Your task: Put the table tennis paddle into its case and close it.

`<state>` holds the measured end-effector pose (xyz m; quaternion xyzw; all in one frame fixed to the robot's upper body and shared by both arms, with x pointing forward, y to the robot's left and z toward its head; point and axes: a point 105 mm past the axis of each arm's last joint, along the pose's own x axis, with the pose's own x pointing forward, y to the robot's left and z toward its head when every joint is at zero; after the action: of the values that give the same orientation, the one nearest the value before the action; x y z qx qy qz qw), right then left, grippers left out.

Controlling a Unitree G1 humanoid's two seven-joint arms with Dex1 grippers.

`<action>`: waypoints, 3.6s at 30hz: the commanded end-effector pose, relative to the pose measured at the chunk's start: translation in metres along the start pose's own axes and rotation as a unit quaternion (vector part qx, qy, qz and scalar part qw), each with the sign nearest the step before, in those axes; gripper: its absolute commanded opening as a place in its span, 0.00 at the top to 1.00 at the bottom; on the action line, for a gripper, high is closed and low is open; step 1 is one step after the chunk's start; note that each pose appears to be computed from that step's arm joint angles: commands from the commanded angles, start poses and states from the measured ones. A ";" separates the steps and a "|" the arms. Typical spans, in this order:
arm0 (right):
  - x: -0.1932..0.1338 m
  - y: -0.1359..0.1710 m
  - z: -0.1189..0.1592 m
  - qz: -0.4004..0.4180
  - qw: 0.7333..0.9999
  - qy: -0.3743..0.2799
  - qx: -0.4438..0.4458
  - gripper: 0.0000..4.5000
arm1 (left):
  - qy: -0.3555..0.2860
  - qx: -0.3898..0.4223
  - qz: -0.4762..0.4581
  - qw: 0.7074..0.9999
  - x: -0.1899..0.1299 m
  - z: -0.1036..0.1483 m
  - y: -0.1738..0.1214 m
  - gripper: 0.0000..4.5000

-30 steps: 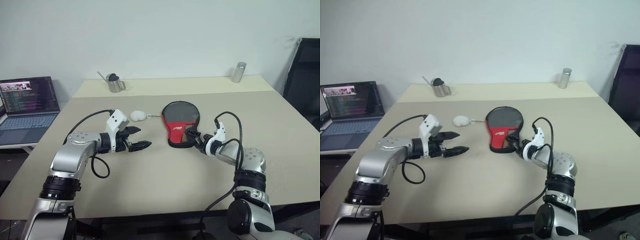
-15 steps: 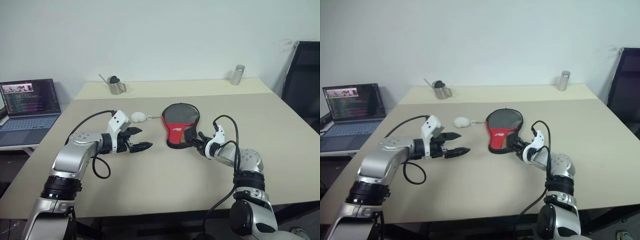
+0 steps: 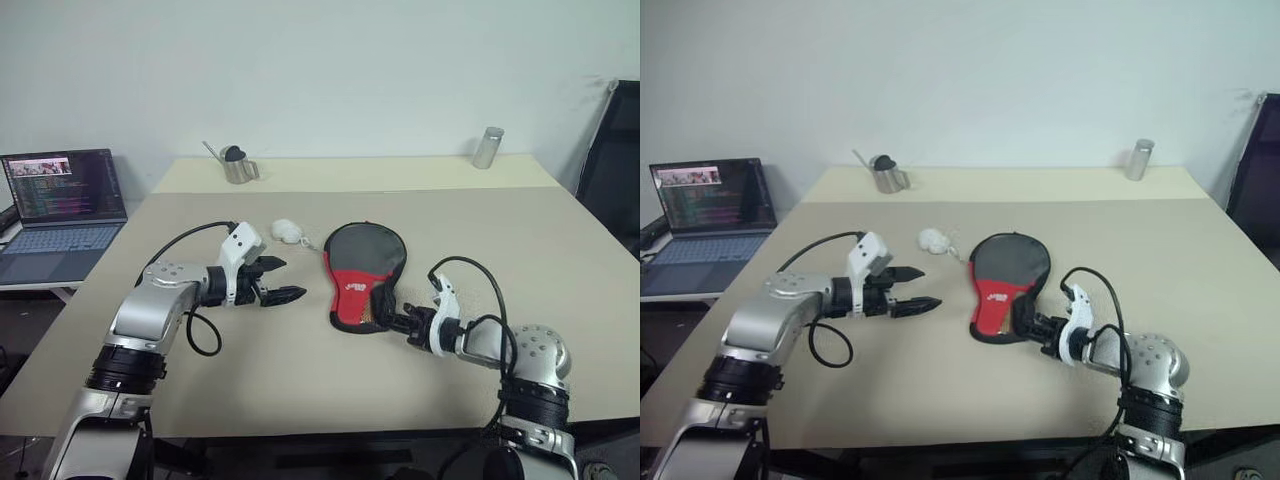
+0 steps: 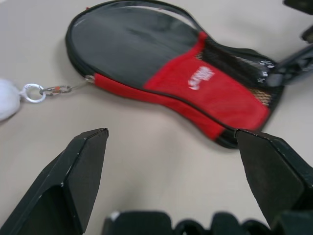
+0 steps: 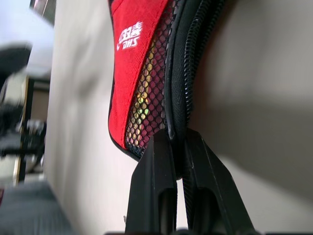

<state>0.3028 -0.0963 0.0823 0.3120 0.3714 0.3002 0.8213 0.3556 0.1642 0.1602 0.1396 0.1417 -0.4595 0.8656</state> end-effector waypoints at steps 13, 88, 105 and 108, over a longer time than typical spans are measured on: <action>-0.051 0.013 -0.079 0.069 0.991 0.115 -0.029 0.99 | -0.002 0.034 -0.017 0.999 0.004 0.015 0.003 0.00; 0.071 0.039 -0.011 0.007 0.903 -0.023 -0.429 0.01 | 0.091 -0.104 0.232 0.963 0.092 -0.045 0.039 0.00; 0.074 0.038 -0.012 0.006 0.908 -0.013 -0.420 0.00 | 0.081 -0.082 0.282 0.952 0.099 -0.037 0.060 0.93; 0.076 0.040 -0.016 0.013 0.905 0.000 -0.424 0.00 | 0.074 -0.056 0.296 0.951 0.099 -0.021 0.070 0.93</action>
<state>0.3253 -0.0137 0.0819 -0.0566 0.1788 0.4334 0.8815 0.4539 0.1226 0.0922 0.1244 0.2135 -0.1978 0.9486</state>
